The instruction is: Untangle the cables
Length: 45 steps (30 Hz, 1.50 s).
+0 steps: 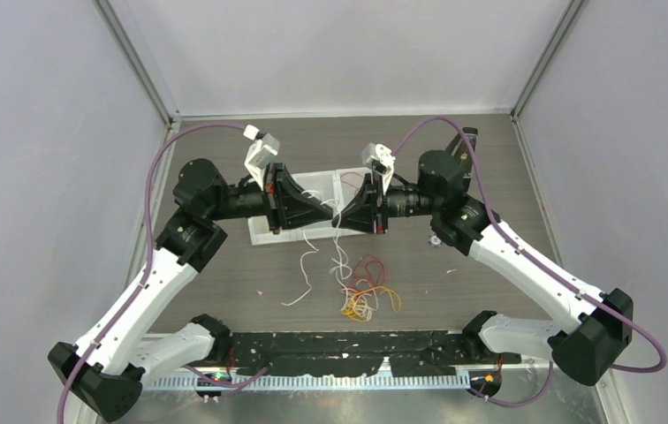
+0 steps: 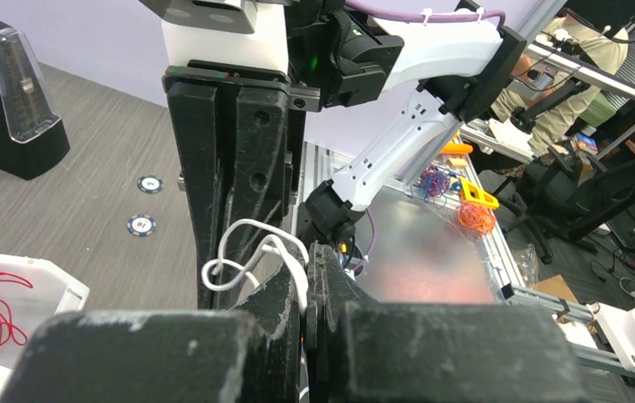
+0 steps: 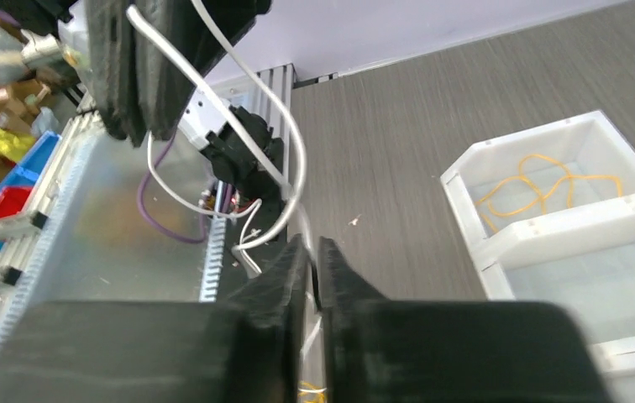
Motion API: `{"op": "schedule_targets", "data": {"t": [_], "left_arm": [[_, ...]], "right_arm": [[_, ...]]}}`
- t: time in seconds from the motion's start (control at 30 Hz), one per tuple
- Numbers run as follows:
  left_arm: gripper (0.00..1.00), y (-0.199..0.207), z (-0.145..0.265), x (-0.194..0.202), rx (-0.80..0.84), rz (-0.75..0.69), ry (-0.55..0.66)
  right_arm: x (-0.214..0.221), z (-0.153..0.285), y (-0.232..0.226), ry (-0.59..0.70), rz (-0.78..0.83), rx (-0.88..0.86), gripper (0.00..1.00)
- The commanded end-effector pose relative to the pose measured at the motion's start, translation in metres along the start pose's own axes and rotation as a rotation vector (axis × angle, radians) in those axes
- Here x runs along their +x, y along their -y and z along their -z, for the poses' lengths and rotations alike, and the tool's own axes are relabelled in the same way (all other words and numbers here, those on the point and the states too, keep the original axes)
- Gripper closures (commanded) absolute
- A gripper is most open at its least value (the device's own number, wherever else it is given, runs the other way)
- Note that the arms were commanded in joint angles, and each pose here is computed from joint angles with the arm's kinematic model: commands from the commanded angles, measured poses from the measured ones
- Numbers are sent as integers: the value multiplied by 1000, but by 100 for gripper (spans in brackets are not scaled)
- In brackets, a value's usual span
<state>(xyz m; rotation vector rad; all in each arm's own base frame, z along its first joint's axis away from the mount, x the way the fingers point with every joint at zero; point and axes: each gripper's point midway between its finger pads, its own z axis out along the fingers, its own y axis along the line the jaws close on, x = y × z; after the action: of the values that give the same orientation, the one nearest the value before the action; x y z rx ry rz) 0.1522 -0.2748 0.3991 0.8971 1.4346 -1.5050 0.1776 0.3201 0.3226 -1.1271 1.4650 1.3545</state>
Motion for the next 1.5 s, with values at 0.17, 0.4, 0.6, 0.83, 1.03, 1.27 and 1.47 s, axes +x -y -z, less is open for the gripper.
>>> {"op": "schedule_targets", "data": {"t": [0.17,0.4,0.6,0.83,1.03,1.27,1.47], "left_arm": [[48,-10,38,65,-84,-189,-198],[6,-36,73,70,-269,-379,-193],[7,-14,66,5,-259,-528,-92],[11,30,44,-44,-122,-558,-7],[7,41,22,-44,-63,-513,9],[0,19,-6,-19,-4,-326,-33],[0,4,-8,47,77,-262,-154]], "right_arm": [[-83,33,-3,126,196,148,95],[-134,61,-42,167,403,152,95],[-135,68,-56,151,463,124,95],[-123,68,-56,137,431,114,95],[-137,67,-61,191,395,106,95],[-163,62,-65,272,336,82,95],[-204,67,-67,355,337,117,95]]}}
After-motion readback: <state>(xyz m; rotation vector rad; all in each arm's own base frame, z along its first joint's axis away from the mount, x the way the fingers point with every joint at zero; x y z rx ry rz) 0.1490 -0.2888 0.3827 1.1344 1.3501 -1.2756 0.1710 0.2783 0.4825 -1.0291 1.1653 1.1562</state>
